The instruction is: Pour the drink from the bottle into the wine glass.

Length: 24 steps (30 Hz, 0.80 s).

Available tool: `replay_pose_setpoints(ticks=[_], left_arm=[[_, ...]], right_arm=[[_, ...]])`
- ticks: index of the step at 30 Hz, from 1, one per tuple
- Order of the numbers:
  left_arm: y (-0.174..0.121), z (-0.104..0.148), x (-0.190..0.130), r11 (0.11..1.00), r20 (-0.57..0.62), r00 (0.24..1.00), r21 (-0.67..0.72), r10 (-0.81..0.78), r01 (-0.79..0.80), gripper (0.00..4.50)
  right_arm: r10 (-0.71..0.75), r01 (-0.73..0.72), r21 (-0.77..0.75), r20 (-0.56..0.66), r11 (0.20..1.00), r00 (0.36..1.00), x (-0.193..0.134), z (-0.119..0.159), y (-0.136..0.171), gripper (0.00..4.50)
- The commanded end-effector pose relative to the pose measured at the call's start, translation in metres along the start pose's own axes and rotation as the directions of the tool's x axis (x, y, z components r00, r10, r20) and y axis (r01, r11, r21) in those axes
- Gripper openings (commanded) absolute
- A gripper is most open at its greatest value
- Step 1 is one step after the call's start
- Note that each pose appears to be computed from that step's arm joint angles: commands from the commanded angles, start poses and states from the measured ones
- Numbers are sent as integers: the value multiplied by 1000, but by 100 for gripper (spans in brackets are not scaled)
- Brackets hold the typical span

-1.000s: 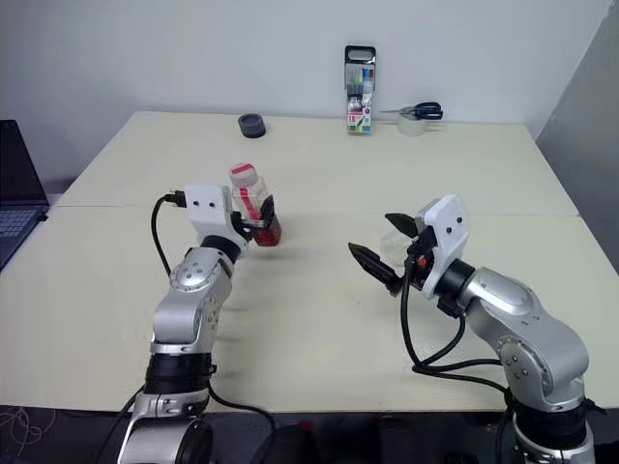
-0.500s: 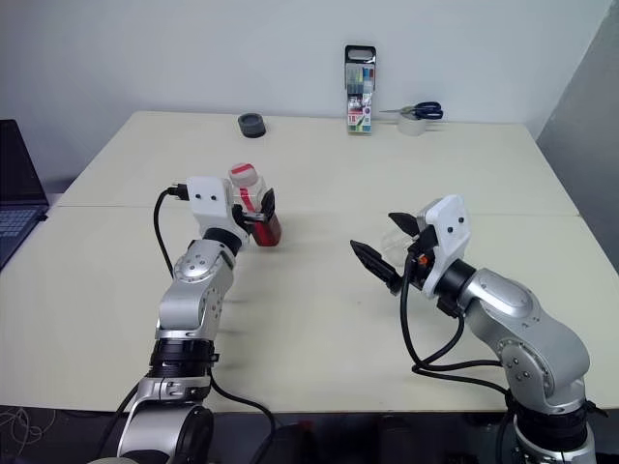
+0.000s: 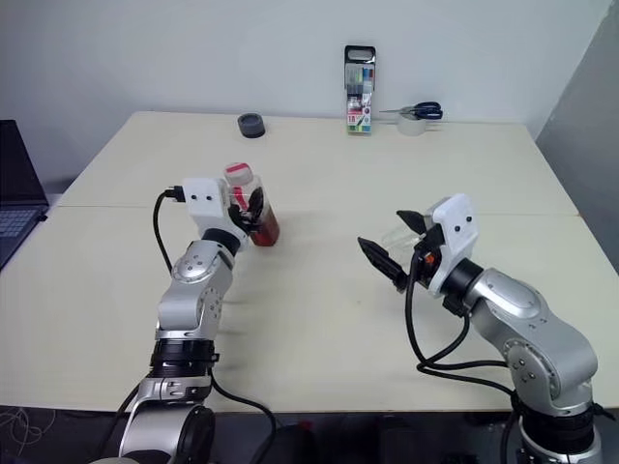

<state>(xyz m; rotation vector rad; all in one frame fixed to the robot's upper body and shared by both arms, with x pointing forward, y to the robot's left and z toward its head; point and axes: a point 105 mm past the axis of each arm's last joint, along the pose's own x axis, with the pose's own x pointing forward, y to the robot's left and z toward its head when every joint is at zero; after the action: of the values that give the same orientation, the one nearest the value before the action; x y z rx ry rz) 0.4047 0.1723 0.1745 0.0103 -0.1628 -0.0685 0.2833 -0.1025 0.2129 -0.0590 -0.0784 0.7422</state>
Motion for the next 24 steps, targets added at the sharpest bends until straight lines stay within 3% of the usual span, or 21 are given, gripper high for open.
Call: replay_pose_setpoints(ticks=[1,6,13,19,24], left_arm=[[8,7,0,999,11,1000,42,29,-30,200],[-32,24,0,975,15,976,66,-216,214,200],[-76,46,-18,813,-9,819,111,-574,571,200],[-104,65,-35,644,10,648,126,-762,755,200],[-116,71,-44,555,27,556,108,-831,825,200]], right_arm=[[-7,9,-44,37,999,999,0,10,0,450],[-27,30,-65,41,997,999,6,16,-4,450],[33,-28,-59,81,998,996,17,33,10,450],[45,-41,-59,79,997,996,25,36,16,450],[32,-28,-40,98,999,995,35,40,16,450]])
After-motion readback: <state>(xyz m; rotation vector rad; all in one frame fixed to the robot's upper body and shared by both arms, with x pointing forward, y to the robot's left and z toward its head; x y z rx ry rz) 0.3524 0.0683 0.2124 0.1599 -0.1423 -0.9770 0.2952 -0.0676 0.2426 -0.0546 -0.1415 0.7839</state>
